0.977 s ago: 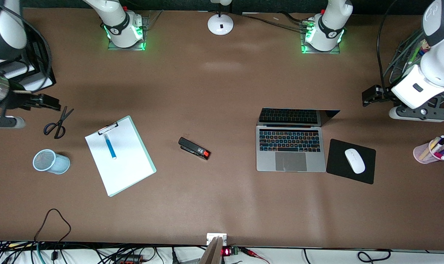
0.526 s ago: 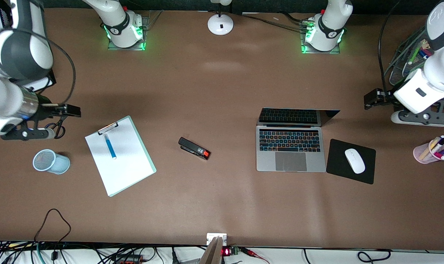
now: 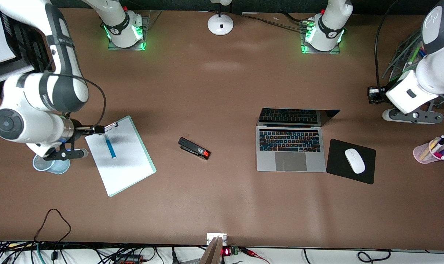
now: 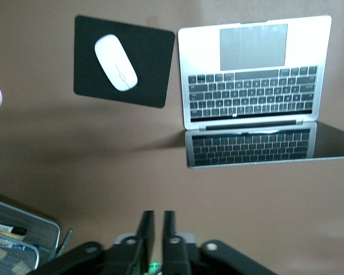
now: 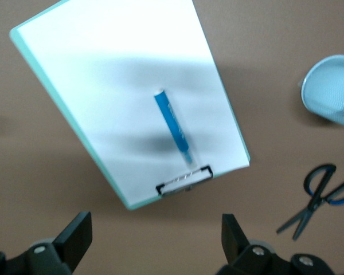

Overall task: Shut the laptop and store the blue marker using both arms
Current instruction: 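Lower the right gripper onto the marker while the left gripper reaches the laptop lid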

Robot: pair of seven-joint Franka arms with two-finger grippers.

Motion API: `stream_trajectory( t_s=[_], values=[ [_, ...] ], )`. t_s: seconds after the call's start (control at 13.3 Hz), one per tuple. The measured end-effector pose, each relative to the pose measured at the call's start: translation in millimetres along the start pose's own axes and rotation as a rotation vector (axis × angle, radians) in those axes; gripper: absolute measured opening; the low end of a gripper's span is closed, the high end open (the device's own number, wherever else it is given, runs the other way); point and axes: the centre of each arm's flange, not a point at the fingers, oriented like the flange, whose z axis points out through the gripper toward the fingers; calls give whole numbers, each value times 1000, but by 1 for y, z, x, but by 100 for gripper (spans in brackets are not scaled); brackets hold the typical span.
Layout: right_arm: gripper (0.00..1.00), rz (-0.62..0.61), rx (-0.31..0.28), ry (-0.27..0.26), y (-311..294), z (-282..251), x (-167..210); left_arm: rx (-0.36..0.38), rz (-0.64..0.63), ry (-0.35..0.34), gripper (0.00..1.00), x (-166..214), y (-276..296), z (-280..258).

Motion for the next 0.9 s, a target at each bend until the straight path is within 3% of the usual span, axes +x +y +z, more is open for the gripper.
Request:
stream_trajectory(
  t_s=[0.08,0.23,0.38,0.9],
  values=[
    [100,-17,-3,3,1,12,6,-14,5,-21,1,-1,4,8],
    [100,-36,-9,2,3,32,16,-67,-10,-64,1,-9,13,28],
    [100,-40,-13,7,3,44,21,-97,-50,-63,1,-20,23,47],
    [100,-98,-25,36,1,87,35,-28,-59,-15,1,-58,141,135]
  ],
)
